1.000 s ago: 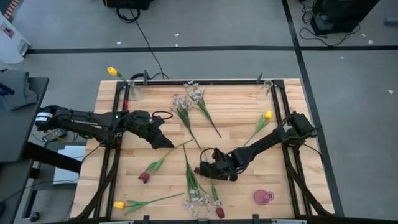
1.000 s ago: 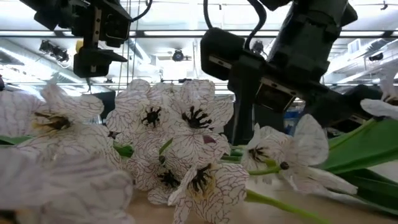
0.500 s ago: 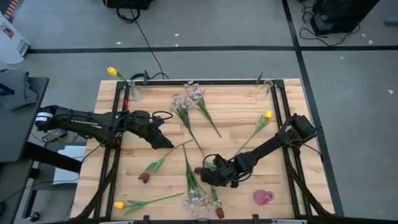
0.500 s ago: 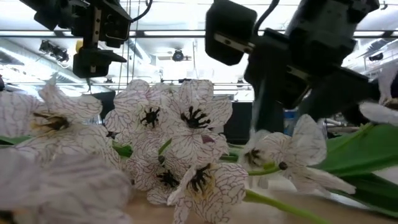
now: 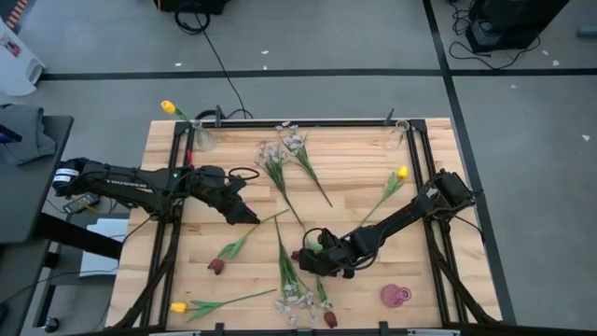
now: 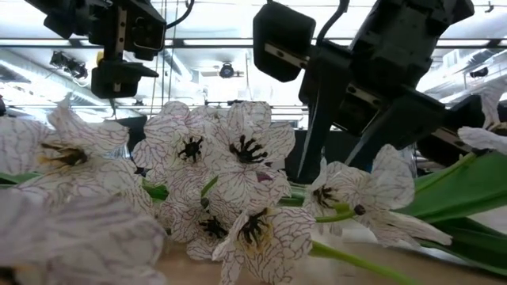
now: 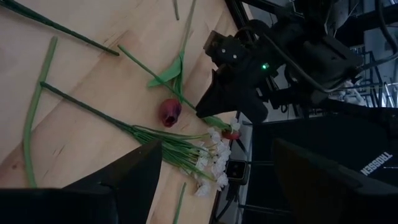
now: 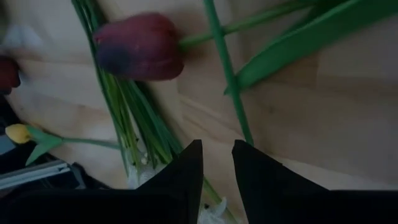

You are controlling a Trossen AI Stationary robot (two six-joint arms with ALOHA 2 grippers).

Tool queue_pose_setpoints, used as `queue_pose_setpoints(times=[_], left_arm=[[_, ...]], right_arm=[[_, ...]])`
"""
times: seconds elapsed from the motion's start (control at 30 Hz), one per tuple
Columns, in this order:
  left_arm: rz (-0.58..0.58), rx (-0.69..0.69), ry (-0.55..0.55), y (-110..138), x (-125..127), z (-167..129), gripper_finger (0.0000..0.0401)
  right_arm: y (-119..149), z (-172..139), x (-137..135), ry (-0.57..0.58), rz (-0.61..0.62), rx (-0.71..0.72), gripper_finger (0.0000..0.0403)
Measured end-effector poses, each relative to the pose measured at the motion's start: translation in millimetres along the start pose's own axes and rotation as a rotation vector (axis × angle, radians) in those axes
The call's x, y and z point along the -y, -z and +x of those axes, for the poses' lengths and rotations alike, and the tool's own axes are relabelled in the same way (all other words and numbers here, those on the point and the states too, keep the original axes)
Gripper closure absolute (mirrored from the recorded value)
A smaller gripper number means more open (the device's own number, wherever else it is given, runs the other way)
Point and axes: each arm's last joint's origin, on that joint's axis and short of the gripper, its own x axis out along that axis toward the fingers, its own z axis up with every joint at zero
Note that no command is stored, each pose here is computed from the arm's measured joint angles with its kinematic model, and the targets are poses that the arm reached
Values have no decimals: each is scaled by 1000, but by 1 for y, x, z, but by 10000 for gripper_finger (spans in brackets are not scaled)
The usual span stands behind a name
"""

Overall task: Sort flowers into vase by color
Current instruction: Put the bottom red flower into the right transparent vase

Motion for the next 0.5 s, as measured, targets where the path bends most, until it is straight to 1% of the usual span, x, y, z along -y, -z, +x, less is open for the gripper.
queue_pose_setpoints(times=[0.13,0.3,0.4,0.5], left_arm=[[1,0,0,0,0,0,93],[2,0,0,0,0,0,93],[3,0,0,0,0,0,93],[3,0,0,0,0,0,93]], right_arm=[[1,0,0,-2,-2,-10,300],[3,-1,-2,-23,-42,-23,300],[3,-1,-4,-61,-58,0,300],[2,-1,-4,-52,-89,6,300]])
